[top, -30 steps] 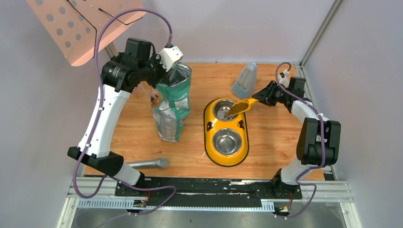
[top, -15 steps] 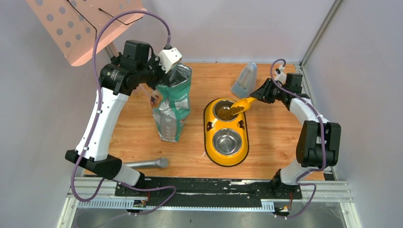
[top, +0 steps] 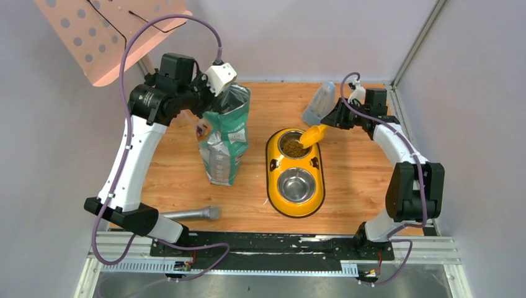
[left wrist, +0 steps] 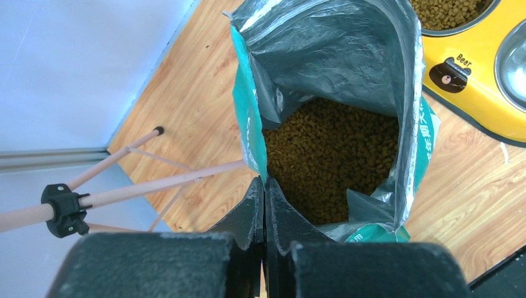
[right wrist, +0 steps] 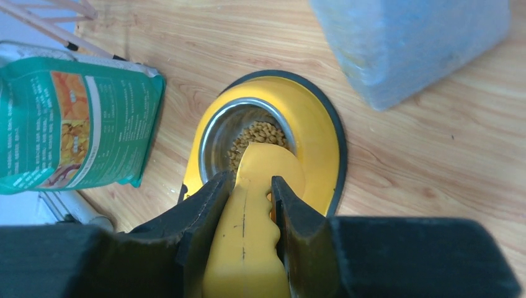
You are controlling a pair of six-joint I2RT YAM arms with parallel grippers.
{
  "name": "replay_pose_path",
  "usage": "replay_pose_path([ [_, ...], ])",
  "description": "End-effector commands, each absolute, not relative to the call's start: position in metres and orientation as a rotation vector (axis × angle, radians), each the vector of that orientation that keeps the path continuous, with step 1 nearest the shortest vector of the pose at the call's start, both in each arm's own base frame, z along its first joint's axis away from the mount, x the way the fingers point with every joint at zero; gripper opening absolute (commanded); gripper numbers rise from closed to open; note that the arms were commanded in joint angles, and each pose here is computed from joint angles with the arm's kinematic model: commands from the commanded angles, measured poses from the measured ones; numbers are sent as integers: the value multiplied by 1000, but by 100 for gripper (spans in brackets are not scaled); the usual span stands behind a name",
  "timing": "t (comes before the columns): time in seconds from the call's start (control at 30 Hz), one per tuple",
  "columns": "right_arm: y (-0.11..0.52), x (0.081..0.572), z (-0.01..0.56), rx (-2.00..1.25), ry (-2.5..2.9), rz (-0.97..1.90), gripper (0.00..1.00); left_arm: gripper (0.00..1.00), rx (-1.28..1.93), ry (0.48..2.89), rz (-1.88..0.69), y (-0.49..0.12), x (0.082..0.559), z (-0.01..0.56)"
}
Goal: Serve the pet food
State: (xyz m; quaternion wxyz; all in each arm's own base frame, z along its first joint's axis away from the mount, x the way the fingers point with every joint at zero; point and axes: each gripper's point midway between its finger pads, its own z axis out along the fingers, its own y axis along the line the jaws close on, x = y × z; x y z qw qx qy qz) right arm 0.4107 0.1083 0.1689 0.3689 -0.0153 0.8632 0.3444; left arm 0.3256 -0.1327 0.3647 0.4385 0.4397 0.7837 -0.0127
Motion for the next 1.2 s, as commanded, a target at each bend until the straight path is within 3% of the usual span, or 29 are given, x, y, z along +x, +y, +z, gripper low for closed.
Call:
replay_pose_path([
  [0.0, 124, 410, 230, -292, 2050, 774, 0, 0, 1052, 1886, -65, -135, 317, 385],
  [0.3, 115, 406, 301, -337, 1924, 634, 0, 0, 966, 1868, -146, -148, 323, 390],
  [0.53, 166, 361, 446, -457, 1652, 1022, 0, 0, 916, 1820, -274, -165, 319, 402],
  [0.7, 205, 342, 508, -595, 1502, 1143, 0, 0, 934, 1784, -350, -176, 312, 402],
  [1.17, 306, 360, 478, -885, 1443, 1171, 0, 0, 867, 1701, -355, -177, 314, 426],
])
